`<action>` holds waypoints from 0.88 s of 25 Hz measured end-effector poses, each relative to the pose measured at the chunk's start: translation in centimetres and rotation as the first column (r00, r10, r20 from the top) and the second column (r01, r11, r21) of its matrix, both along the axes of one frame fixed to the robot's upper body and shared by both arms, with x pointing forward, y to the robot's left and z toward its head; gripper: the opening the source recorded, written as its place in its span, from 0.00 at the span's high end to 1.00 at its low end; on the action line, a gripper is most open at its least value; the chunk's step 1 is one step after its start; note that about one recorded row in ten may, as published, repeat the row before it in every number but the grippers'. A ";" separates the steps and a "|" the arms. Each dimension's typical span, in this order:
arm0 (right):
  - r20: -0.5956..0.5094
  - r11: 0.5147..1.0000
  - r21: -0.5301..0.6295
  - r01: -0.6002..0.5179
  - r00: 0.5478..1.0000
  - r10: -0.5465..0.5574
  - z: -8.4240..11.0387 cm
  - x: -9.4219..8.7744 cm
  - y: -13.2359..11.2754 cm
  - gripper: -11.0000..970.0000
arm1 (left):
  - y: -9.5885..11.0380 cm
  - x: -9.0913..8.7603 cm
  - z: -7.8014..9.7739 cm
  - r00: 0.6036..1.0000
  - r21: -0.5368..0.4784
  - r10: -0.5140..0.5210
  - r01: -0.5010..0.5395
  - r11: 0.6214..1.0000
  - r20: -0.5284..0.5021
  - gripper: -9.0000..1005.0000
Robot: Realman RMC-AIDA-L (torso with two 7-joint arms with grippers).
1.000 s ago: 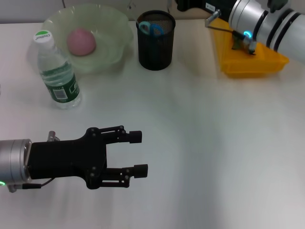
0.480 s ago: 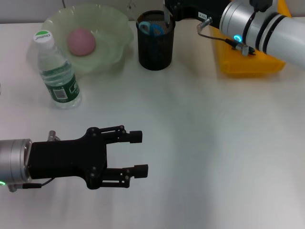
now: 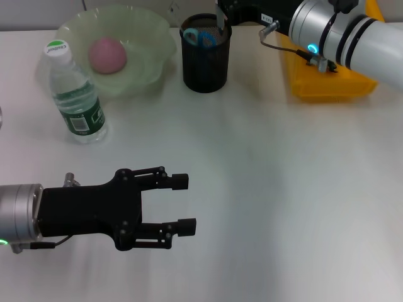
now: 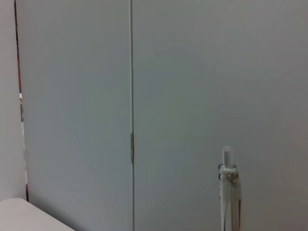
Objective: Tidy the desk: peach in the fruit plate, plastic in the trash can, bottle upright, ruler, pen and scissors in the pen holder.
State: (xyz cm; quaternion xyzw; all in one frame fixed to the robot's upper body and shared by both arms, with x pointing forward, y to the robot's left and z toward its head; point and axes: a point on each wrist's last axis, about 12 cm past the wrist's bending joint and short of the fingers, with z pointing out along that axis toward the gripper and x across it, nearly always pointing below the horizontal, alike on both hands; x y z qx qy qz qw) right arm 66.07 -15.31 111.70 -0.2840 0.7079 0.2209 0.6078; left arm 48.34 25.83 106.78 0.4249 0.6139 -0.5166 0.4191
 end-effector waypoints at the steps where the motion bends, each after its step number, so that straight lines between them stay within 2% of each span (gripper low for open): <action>1: 0.000 1.000 0.000 0.000 1.000 0.000 0.0 0.0 0.0 0.86 | 0.0 0.0 0.0 1.000 0.000 0.000 0.000 1.000 0.000 0.22; 8: -0.002 1.000 -0.005 -0.002 1.000 0.002 -0.1 0.0 0.0 0.81 | 0.0 0.0 0.0 1.000 0.000 -0.002 0.002 1.000 0.010 0.22; 15: -0.002 1.000 0.002 -0.003 1.000 0.003 0.1 0.0 0.1 0.58 | 0.0 0.0 0.0 1.000 0.000 -0.003 0.003 1.000 0.011 0.22; 19: -0.001 1.000 0.007 -0.003 1.000 0.003 0.2 0.1 0.1 0.34 | 0.1 0.0 0.0 1.000 0.000 -0.003 0.003 1.000 0.011 0.22; 22: 0.007 1.000 0.022 0.001 1.000 -0.001 0.4 0.1 -0.1 0.31 | 0.1 0.0 0.0 1.000 0.000 -0.003 0.003 1.000 0.011 0.22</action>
